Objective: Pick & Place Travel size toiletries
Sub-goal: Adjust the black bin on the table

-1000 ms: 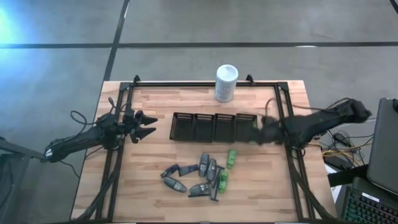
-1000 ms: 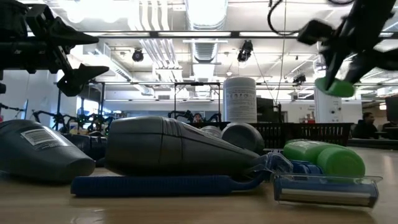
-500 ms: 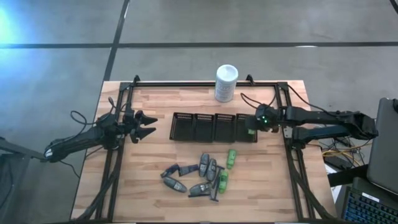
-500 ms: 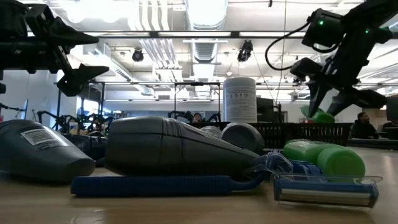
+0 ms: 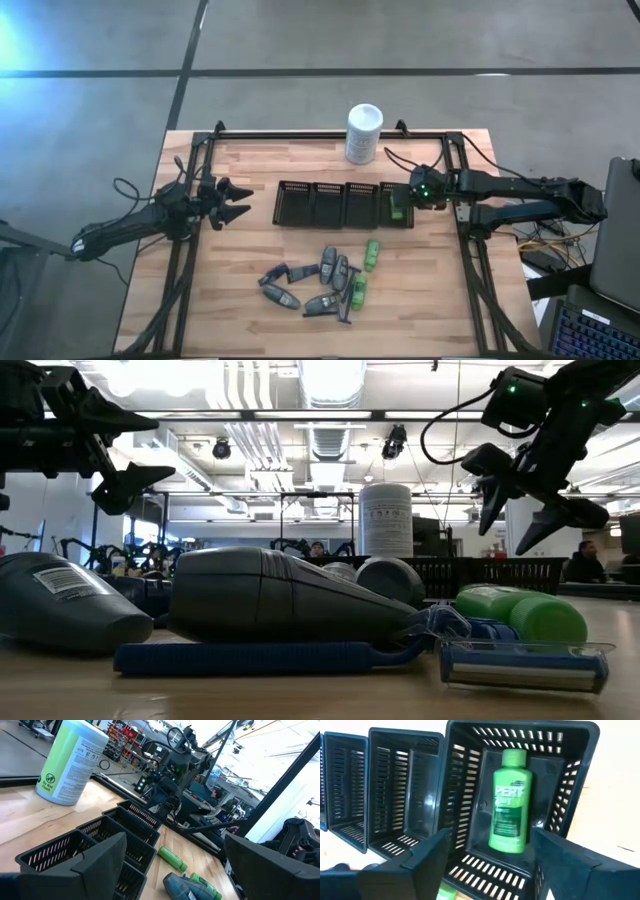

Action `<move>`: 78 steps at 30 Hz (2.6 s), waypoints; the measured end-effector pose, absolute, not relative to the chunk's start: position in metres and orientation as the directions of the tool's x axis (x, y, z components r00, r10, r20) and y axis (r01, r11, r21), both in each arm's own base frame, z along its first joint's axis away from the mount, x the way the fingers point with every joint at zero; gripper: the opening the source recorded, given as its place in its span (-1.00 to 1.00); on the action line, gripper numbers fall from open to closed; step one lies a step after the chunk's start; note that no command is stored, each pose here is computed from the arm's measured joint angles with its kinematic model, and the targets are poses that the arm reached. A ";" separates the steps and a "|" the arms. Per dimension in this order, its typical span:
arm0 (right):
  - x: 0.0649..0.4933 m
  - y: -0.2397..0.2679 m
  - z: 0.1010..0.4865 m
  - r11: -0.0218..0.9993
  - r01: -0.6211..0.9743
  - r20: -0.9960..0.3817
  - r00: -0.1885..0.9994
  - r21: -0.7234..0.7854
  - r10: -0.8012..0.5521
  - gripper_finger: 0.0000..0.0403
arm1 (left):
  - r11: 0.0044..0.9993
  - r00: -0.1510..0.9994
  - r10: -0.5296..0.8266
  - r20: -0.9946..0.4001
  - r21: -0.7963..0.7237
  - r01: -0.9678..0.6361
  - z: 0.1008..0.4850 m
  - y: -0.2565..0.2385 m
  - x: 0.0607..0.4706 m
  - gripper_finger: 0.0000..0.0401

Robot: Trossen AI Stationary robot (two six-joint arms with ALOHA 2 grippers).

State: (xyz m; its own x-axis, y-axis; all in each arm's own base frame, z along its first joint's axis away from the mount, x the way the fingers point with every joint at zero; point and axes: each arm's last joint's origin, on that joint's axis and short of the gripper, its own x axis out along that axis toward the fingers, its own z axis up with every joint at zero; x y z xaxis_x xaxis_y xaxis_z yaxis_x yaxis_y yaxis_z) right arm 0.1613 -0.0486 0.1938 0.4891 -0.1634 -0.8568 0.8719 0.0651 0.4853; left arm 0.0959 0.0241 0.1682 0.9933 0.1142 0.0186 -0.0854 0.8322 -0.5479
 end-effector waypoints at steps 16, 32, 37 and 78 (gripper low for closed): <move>0.204 0.014 0.180 -0.008 0.876 -0.873 0.481 0.482 0.083 0.51 | 0.832 0.993 0.114 0.019 -0.548 -0.086 0.168 0.024 0.096 0.70; 0.252 0.042 0.216 0.060 0.990 -0.986 0.136 0.131 -0.092 0.64 | 0.832 0.993 0.114 0.019 -0.548 -0.085 0.168 0.024 0.096 0.70; 0.234 0.041 0.239 0.006 0.997 -0.989 0.071 0.070 -0.127 0.72 | 0.832 0.993 0.114 0.019 -0.548 -0.085 0.168 0.024 0.096 0.70; 0.147 -0.045 0.159 -0.315 0.919 -0.952 0.156 0.237 -0.263 -0.75 | 0.832 0.993 0.114 0.019 -0.548 -0.085 0.168 0.024 0.096 0.70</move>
